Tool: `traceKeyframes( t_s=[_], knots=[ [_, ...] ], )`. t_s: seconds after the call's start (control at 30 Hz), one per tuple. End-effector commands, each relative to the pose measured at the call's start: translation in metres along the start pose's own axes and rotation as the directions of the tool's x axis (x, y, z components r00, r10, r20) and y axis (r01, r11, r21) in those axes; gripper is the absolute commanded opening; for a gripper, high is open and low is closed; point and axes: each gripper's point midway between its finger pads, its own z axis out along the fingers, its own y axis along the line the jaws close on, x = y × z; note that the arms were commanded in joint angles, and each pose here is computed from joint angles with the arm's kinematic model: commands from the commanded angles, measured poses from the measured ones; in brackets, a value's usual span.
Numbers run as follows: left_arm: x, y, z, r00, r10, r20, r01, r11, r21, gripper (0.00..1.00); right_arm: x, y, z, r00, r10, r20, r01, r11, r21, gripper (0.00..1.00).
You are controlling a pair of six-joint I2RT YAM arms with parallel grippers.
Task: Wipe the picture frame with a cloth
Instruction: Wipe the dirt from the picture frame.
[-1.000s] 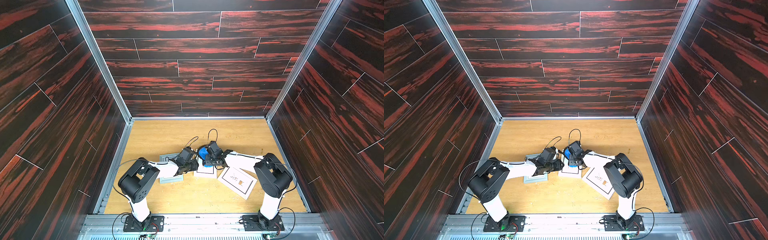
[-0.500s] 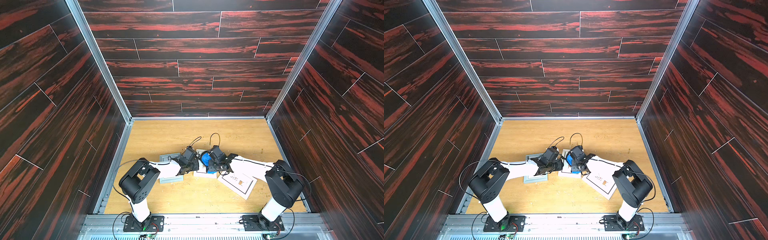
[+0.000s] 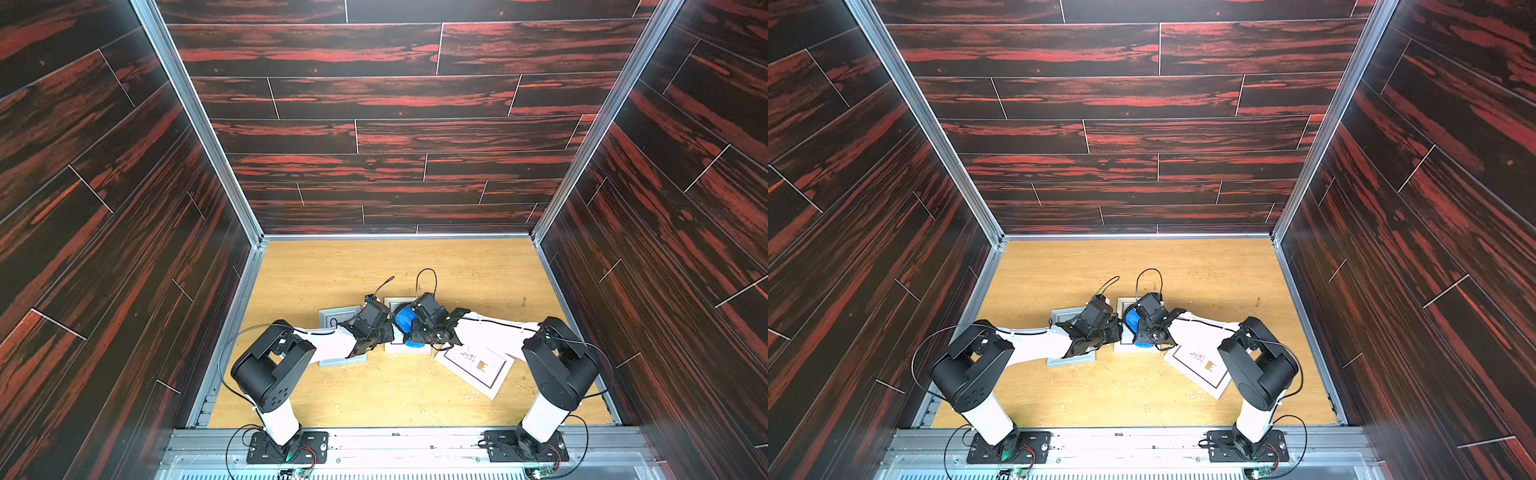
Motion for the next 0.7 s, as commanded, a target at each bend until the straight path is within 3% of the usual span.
traceKeyframes(
  t_s=[0.0, 0.1, 0.33, 0.6, 0.67],
  knots=[
    [0.039, 0.064, 0.002, 0.994, -0.034, -0.105, 0.010, 0.976, -0.219, 0.16, 0.026, 0.000, 0.008, 0.997, -0.026, -0.074, 0.029, 0.999, 0.041, 0.00],
    [0.038, 0.062, 0.001, 0.994, -0.032, -0.104, 0.009, 0.977, -0.214, 0.16, 0.029, 0.022, 0.009, 0.995, -0.058, -0.079, 0.061, 0.997, 0.037, 0.00],
    [0.040, 0.057, 0.003, 0.994, -0.028, -0.109, 0.008, 0.984, -0.180, 0.16, 0.010, -0.045, 0.011, 0.999, -0.014, -0.039, 0.020, 0.988, 0.154, 0.00],
    [0.040, 0.051, 0.003, 0.993, -0.029, -0.115, 0.011, 0.988, -0.152, 0.16, -0.052, -0.024, 0.046, 0.999, -0.030, 0.015, 0.027, 0.986, 0.165, 0.00],
    [0.041, 0.051, 0.004, 0.993, -0.030, -0.116, 0.013, 0.990, -0.143, 0.16, -0.056, -0.011, 0.051, 0.999, -0.032, 0.006, 0.031, 0.992, 0.119, 0.00]
  ],
)
